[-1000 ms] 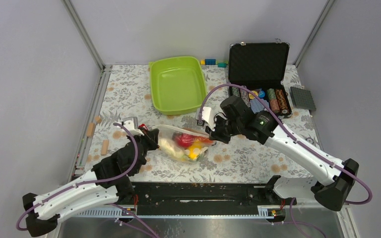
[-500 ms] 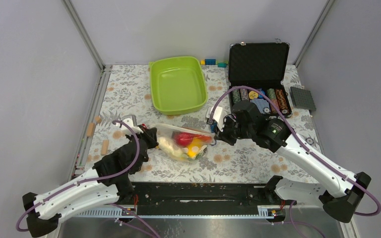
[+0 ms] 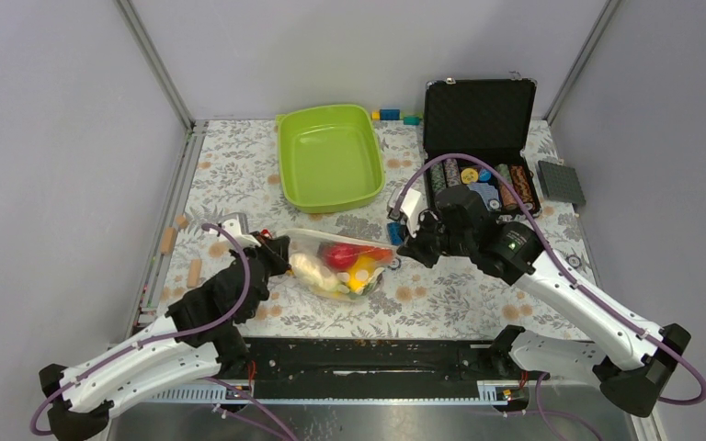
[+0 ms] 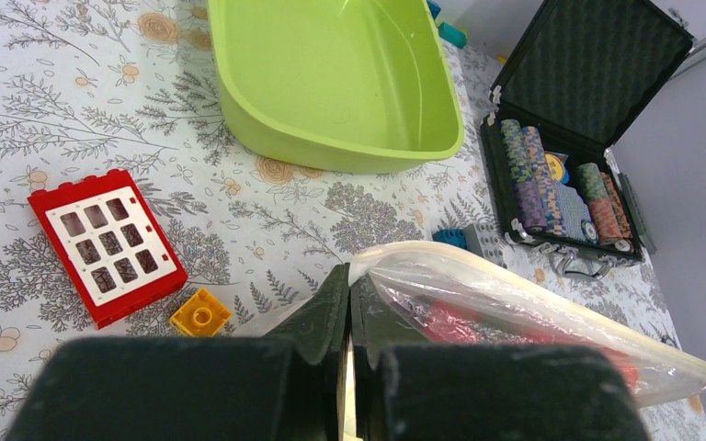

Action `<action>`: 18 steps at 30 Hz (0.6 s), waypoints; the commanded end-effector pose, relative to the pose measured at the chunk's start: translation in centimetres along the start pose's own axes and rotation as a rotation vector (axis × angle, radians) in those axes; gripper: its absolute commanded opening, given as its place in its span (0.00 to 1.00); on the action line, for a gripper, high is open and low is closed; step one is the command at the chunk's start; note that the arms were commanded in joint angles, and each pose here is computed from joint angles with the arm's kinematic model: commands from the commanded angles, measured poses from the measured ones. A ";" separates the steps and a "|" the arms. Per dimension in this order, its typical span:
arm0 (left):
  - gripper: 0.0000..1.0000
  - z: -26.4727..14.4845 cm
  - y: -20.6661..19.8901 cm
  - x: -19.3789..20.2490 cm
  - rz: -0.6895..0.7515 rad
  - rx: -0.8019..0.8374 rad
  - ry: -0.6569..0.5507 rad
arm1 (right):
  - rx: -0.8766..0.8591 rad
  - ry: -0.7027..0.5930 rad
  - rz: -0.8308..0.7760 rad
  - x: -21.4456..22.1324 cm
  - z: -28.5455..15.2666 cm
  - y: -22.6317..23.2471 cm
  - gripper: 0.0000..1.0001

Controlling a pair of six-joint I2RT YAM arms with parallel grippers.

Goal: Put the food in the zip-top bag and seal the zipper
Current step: Place the zipper food storage bag at the center of the board.

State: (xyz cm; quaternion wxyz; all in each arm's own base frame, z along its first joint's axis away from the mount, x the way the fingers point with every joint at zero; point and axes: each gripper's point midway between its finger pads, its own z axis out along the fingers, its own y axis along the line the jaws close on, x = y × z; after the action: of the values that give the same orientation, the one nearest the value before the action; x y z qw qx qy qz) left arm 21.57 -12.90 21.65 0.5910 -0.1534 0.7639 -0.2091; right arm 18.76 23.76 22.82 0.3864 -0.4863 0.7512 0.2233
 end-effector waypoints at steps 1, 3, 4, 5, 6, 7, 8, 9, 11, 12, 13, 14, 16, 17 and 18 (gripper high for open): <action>0.00 0.2 1.8 -2.2 0.033 -0.101 -0.083 | 0.094 0.043 0.058 1.6 -1.7 -1.3 0.00; 0.00 0.3 1.2 -2.0 0.043 -0.071 -0.064 | 0.092 0.044 0.064 1.7 -1.6 -1.3 0.00; 0.00 0.3 0.9 -1.9 0.050 -0.053 -0.055 | 0.094 0.045 0.068 1.8 -1.6 -1.3 0.00; 0.00 0.3 0.6 -1.8 0.052 -0.041 -0.049 | 0.097 0.048 0.071 1.8 -1.5 -1.4 0.00; 0.00 0.3 0.4 -1.7 0.055 -0.032 -0.045 | 0.107 0.052 0.080 1.9 -1.5 -1.6 0.00; 0.00 0.4 0.4 -1.6 0.058 -0.029 -0.041 | 0.117 0.055 0.092 2.0 -1.4 -1.8 0.00; 0.00 0.4 0.3 -1.5 0.059 -0.030 -0.039 | 0.120 0.058 0.098 2.0 -1.3 -1.9 0.00; 0.00 0.5 0.3 -1.4 0.061 -0.029 -0.036 | 0.125 0.059 0.105 2.1 -1.2 -2.1 0.00; 0.00 0.7 0.0 -1.1 0.063 -0.025 -0.028 | 0.140 0.069 0.126 2.2 -0.8 -2.6 0.00; 0.00 0.9 -0.1 -0.9 0.062 -0.024 -0.024 | 0.147 0.073 0.140 2.3 -0.6 -2.9 0.00; 0.00 1.0 -0.3 -0.9 0.061 -0.025 -0.022 | 0.154 0.080 0.154 2.5 -0.4 -3.2 0.00; 0.00 1.1 -0.4 -0.8 0.058 -0.030 -0.021 | 0.168 0.086 0.171 2.6 -0.2 -3.6 0.00; 0.00 1.4 -0.5 -0.7 0.060 -0.038 -0.015 | 0.215 0.099 0.205 2.9 0.2 -4.7 0.00; 0.05 1.6 -0.7 -0.5 0.069 -0.043 -0.006 | 0.233 0.105 0.223 3.1 0.5 -5.3 0.00; 0.16 1.8 -0.8 -0.5 0.075 -0.043 -0.001 | 0.241 0.111 0.238 3.2 0.7 -5.7 0.00</action>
State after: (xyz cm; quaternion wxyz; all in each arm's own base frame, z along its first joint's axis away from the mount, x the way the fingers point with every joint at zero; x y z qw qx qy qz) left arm 22.22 -14.58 20.35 0.5756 -0.1179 0.7848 -0.1972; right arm 21.05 22.05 21.21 0.3734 -0.4123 0.8074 0.1967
